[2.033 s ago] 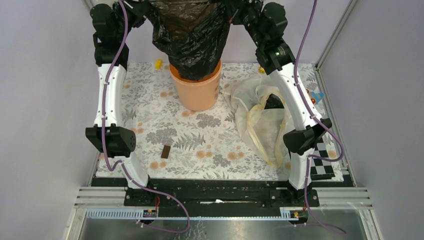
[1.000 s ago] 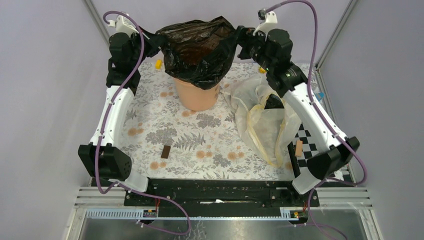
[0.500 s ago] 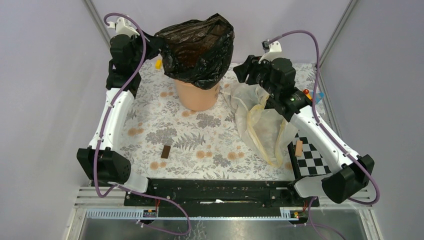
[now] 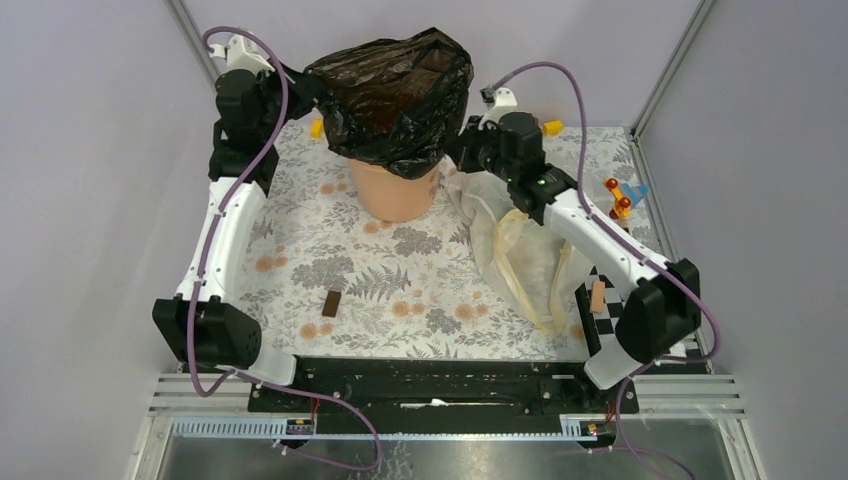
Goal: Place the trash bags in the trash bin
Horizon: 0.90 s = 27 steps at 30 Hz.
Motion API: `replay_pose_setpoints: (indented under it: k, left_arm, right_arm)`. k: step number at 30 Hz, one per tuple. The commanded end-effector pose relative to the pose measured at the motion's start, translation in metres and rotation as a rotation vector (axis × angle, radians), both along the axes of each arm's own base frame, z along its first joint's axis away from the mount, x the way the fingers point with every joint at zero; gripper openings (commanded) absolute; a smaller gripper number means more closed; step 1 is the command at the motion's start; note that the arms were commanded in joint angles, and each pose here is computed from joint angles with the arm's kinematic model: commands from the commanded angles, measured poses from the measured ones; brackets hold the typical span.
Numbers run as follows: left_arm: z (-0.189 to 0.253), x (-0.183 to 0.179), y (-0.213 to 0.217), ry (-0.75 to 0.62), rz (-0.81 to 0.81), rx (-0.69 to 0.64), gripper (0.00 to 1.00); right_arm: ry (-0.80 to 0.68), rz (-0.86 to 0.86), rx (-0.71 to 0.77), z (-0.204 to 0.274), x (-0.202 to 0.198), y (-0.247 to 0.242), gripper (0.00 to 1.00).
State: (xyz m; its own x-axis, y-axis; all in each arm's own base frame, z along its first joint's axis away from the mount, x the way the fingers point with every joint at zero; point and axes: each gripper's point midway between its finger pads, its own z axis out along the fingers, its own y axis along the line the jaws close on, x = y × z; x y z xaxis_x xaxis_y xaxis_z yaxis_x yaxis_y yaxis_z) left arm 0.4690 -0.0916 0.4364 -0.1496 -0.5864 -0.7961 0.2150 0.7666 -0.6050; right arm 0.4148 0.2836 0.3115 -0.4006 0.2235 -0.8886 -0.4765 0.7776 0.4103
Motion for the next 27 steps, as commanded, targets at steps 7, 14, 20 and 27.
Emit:
replay_pose_setpoints:
  k: [7,14,20,27]
  left_arm:
    - [0.049,-0.016,0.025,-0.106,0.026,-0.015,0.0]
    - [0.051,-0.009,0.041,-0.106,0.038,-0.045,0.0]
    - [0.051,-0.004,0.043,-0.106,0.024,-0.071,0.0]
    - [0.05,-0.002,0.045,-0.101,0.025,-0.071,0.0]
  right_arm:
    - [-0.036,-0.025,0.034,0.019,0.046,0.049,0.0]
    - [0.014,0.011,-0.01,0.007,0.071,0.085,0.0]
    - [0.004,0.016,-0.026,-0.004,0.102,0.106,0.0]
    - [0.036,0.056,-0.026,-0.027,0.11,0.128,0.0]
